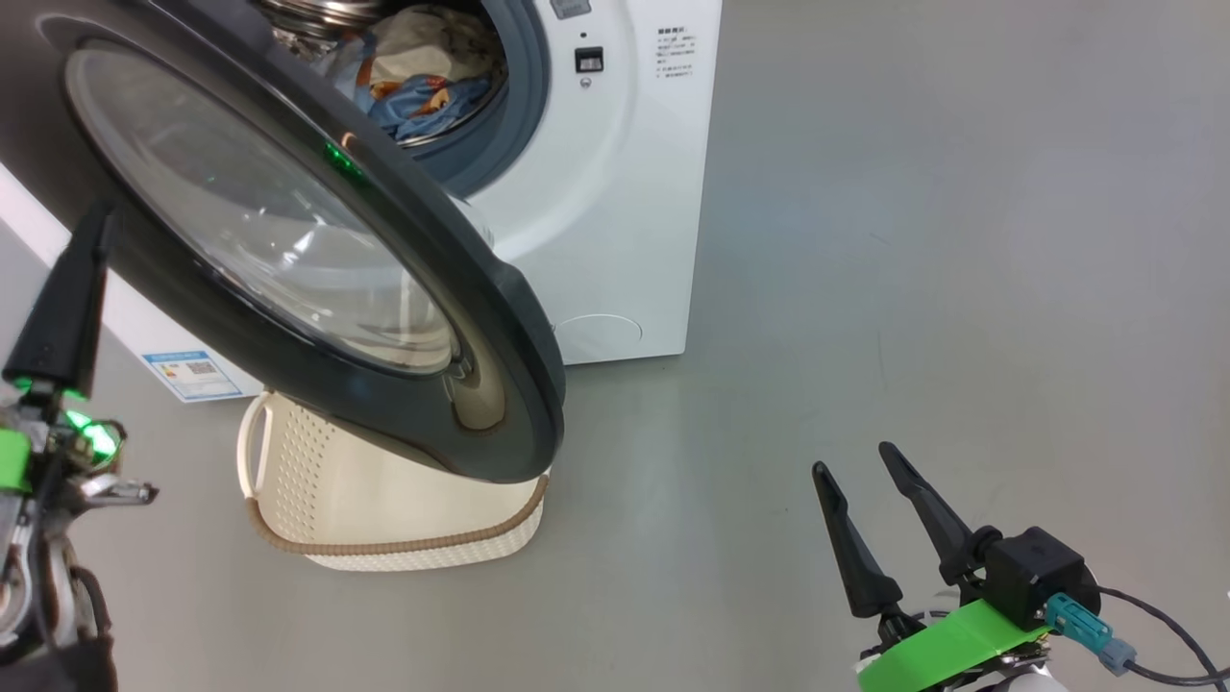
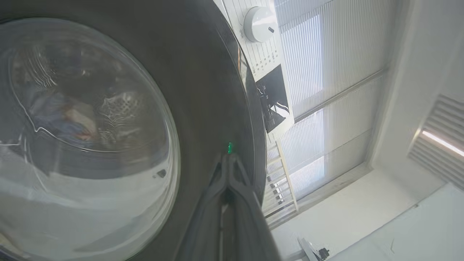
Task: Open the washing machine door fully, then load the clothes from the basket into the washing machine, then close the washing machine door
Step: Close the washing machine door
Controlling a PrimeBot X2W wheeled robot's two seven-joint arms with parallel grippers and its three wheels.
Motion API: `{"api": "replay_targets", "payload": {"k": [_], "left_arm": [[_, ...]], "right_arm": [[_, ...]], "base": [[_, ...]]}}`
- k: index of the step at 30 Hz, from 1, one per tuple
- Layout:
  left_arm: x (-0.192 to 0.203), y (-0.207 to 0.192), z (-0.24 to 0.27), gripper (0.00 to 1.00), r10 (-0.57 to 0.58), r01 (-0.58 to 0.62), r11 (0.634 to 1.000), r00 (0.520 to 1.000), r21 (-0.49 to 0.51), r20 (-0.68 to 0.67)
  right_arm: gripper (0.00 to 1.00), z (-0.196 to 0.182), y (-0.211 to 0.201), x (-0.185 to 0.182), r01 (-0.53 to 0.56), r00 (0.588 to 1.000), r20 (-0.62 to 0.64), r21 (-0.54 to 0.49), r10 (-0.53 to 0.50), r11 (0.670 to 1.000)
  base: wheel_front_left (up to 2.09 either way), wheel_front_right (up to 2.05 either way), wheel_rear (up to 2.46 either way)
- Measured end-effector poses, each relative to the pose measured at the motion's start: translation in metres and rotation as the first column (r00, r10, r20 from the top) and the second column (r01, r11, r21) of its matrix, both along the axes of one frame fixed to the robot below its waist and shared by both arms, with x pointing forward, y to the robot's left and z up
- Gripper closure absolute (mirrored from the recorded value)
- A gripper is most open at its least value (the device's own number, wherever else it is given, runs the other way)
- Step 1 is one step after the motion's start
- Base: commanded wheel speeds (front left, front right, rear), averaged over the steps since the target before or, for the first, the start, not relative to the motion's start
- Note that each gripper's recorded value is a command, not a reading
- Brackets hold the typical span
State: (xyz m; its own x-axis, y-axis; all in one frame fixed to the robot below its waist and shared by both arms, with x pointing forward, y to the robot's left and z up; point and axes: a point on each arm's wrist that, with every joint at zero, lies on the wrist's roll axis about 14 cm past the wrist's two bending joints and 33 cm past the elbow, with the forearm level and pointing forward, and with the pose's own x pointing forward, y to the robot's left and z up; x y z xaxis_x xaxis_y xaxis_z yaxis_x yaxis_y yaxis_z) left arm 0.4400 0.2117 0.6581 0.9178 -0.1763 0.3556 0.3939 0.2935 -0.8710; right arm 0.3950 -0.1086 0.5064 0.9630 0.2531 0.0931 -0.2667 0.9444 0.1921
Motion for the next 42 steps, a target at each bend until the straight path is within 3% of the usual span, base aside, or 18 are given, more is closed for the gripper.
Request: {"api": "replay_targets", "payload": {"k": [1, 3, 5, 6, 11, 17, 24, 30, 35, 42], "left_arm": [[-0.002, 0.001, 0.001, 0.67, 0.025, -0.025, 0.999, 1.0, 0.028, 0.006], [-0.006, 0.001, -0.002, 0.45, 0.06, -0.06, 0.994, 0.998, 0.094, 0.008], [-0.01, -0.002, -0.009, 0.04, 0.089, -0.089, 0.984, 0.996, 0.155, 0.006], [-0.012, -0.002, -0.012, 0.0, 0.106, -0.106, 0.977, 0.994, 0.183, 0.006], [-0.021, -0.003, -0.026, 0.0, 0.173, -0.175, 0.93, 0.984, 0.325, 0.034], [-0.036, -0.004, -0.052, 0.0, 0.236, -0.256, 0.824, 0.966, 0.506, 0.104], [-0.049, 0.003, -0.083, 0.0, 0.261, -0.266, 0.697, 0.959, 0.667, 0.11], [-0.056, 0.014, -0.086, 0.0, 0.319, -0.335, 0.564, 0.931, 0.755, 0.175], [-0.065, 0.017, -0.1, 0.0, 0.348, -0.339, 0.478, 0.92, 0.81, 0.179], [-0.074, 0.02, -0.112, 0.0, 0.383, -0.338, 0.405, 0.906, 0.85, 0.178]], "right_arm": [[0.0, 0.0, 0.0, 0.0, -0.001, 1.0, 0.001, 0.001, 0.001, 1.0], [0.0, -0.002, 0.001, -0.004, -0.002, 1.0, -0.008, 0.001, 0.002, 1.0], [0.0, -0.003, 0.001, -0.004, -0.004, 1.0, -0.008, 0.002, 0.004, 1.0], [0.0, -0.002, 0.002, -0.004, -0.005, 1.0, -0.007, 0.002, 0.005, 1.0], [0.0, 0.0, 0.003, -0.004, -0.009, 1.0, -0.001, 0.003, 0.009, 1.0], [0.0, 0.005, 0.004, -0.006, -0.012, 1.0, 0.012, 0.003, 0.012, 1.0], [0.0, 0.002, 0.004, -0.014, -0.012, 1.0, 0.002, 0.003, 0.012, 1.0], [0.0, 0.004, 0.004, -0.015, -0.012, 1.0, 0.007, 0.004, 0.012, 1.0], [0.0, 0.006, 0.003, -0.016, -0.009, 1.0, 0.013, 0.005, 0.009, 1.0], [0.0, 0.006, 0.003, -0.015, -0.007, 1.0, 0.013, 0.006, 0.006, 1.0]], "base": [[0.0, 0.0, 0.0], [0.0, 0.0, 0.0], [0.0, 0.0, 0.0], [0.0, 0.0, 0.0], [0.0, 0.0, 0.0], [0.0, 0.0, 0.0], [0.0, 0.0, 0.0], [0.0, 0.0, 0.0], [0.0, 0.0, 0.0], [0.0, 0.0, 0.0]]}}
